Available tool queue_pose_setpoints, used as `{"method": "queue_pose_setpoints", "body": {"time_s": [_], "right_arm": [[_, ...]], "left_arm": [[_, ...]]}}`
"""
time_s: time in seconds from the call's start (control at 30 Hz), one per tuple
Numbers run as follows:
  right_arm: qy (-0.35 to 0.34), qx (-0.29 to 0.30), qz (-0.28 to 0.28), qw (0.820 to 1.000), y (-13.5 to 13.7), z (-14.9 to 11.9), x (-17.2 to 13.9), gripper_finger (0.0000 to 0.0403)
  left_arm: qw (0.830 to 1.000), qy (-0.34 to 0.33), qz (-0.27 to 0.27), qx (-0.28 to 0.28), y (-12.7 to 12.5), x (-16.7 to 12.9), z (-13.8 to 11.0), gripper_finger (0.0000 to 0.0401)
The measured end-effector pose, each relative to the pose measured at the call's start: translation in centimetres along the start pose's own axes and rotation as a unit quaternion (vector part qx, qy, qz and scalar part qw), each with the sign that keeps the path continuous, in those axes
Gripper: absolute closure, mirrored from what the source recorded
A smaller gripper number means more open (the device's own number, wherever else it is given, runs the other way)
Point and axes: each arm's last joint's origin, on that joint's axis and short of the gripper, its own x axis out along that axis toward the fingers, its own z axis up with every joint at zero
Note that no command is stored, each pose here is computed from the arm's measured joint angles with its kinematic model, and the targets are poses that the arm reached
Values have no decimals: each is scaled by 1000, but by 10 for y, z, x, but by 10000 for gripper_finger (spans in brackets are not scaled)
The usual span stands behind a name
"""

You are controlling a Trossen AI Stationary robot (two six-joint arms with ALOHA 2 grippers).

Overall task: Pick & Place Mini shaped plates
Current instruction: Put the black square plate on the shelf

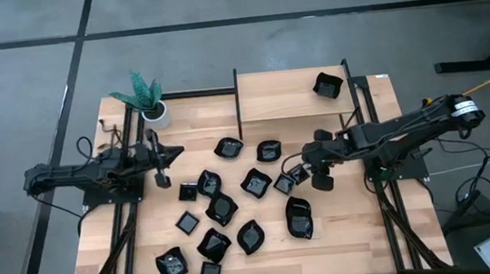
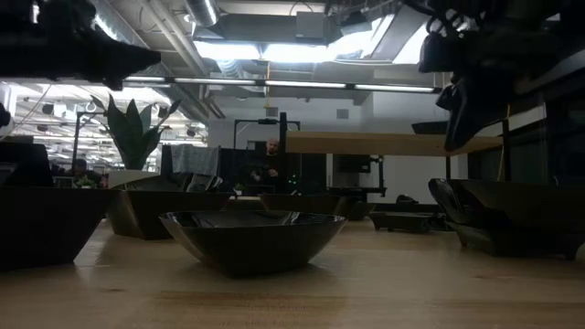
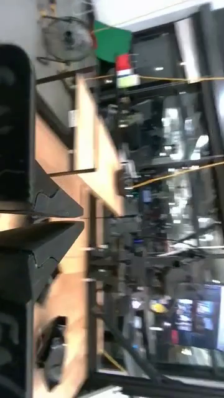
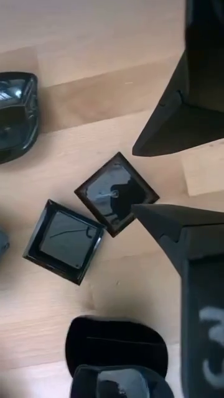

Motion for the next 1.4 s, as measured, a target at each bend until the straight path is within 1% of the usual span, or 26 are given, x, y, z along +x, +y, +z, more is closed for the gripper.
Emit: {"method": "queue_pose_setpoints", "body": {"time_s": [0.07,0.2,0.4,0.5,0.7,0.97,1.2,1.4], "right_arm": [[14,7,10,1000,1,-5,4,269],[27,22,22,999,3,-12,8,269],[15,14,33,999,10,-19,16,269],[10,9,37,999,12,-24,21,269],[-6,-13,11,1000,11,-34,32,269],[-16,-6,9,1000,10,-41,39,269],[-23,-8,11,1000,10,-41,40,269],[-23,-7,10,1000,10,-41,40,269]], "left_arm": [[1000,28,-1,-5,-1,4,-1,381],[997,80,-4,-14,-4,16,5,376],[987,159,-29,-14,-12,44,13,372],[982,188,-32,-13,-16,58,15,374],[976,217,-35,-6,-24,84,21,374],[967,250,-55,11,-43,118,24,374],[960,273,-50,34,-53,146,20,374],[962,265,-32,53,-59,165,4,374]]}}
